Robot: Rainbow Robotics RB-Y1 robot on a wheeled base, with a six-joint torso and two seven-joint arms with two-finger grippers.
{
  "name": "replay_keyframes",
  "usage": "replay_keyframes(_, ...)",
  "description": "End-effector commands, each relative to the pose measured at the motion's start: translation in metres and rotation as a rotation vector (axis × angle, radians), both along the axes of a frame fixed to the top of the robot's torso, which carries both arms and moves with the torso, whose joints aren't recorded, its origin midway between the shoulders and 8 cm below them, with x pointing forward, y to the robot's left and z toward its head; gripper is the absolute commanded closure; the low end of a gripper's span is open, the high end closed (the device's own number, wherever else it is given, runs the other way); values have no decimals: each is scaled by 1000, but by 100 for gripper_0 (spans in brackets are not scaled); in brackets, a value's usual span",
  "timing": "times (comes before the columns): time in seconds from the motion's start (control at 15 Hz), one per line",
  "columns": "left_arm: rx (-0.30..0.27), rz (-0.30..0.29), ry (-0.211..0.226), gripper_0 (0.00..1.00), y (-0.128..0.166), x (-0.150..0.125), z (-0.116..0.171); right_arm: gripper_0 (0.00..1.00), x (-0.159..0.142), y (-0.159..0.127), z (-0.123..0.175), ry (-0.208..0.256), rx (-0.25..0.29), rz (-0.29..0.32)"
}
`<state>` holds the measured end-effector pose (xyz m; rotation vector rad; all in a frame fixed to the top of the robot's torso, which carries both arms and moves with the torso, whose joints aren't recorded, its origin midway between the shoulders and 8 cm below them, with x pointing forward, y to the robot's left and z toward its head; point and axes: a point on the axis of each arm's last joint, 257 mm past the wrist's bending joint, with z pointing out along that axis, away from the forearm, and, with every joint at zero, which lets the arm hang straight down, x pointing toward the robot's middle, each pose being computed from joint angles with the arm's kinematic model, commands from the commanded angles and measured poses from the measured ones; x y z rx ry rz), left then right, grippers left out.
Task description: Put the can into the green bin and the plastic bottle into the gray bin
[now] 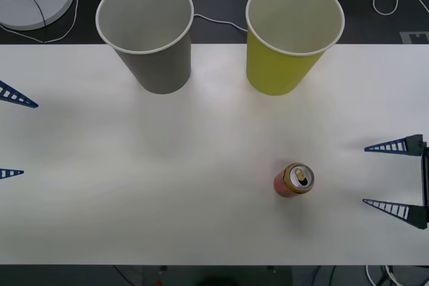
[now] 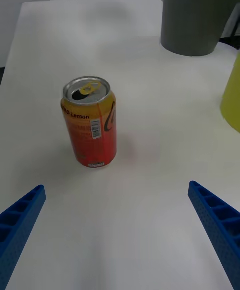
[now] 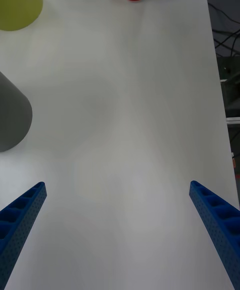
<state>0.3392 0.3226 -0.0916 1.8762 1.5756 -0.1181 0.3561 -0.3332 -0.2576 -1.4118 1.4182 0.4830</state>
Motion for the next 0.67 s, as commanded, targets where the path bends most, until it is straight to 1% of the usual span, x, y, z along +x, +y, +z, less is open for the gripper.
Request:
replay_keyframes(0.07, 0, 0, 0, 0, 0, 0, 0, 0, -2, 7, -13, 8, 39, -19)
replay_keyframes(0.13, 0, 0, 0, 0, 0, 0, 0, 0, -3, 12, -19, 4, 55, -22)
replay_keyframes(0.2, 0, 0, 0, 0, 0, 0, 0, 0, -2, 15, -23, -20, 59, -17)
replay_keyframes(0.27, 0, 0, 0, 0, 0, 0, 0, 0, -1, 18, -30, -33, 69, -22)
replay_keyframes(0.4, 0, 0, 0, 0, 0, 0, 0, 0, 2, 25, -39, -57, 83, -14)
replay_keyframes(0.47, 0, 0, 0, 0, 0, 0, 0, 0, 2, 29, -44, -57, 96, -11)
replay_keyframes(0.53, 0, 0, 0, 0, 0, 0, 0, 0, 2, 35, -48, -39, 122, -10)
replay_keyframes(0.67, 0, 0, 0, 0, 0, 0, 0, 0, 5, 46, -56, -23, 148, -5)
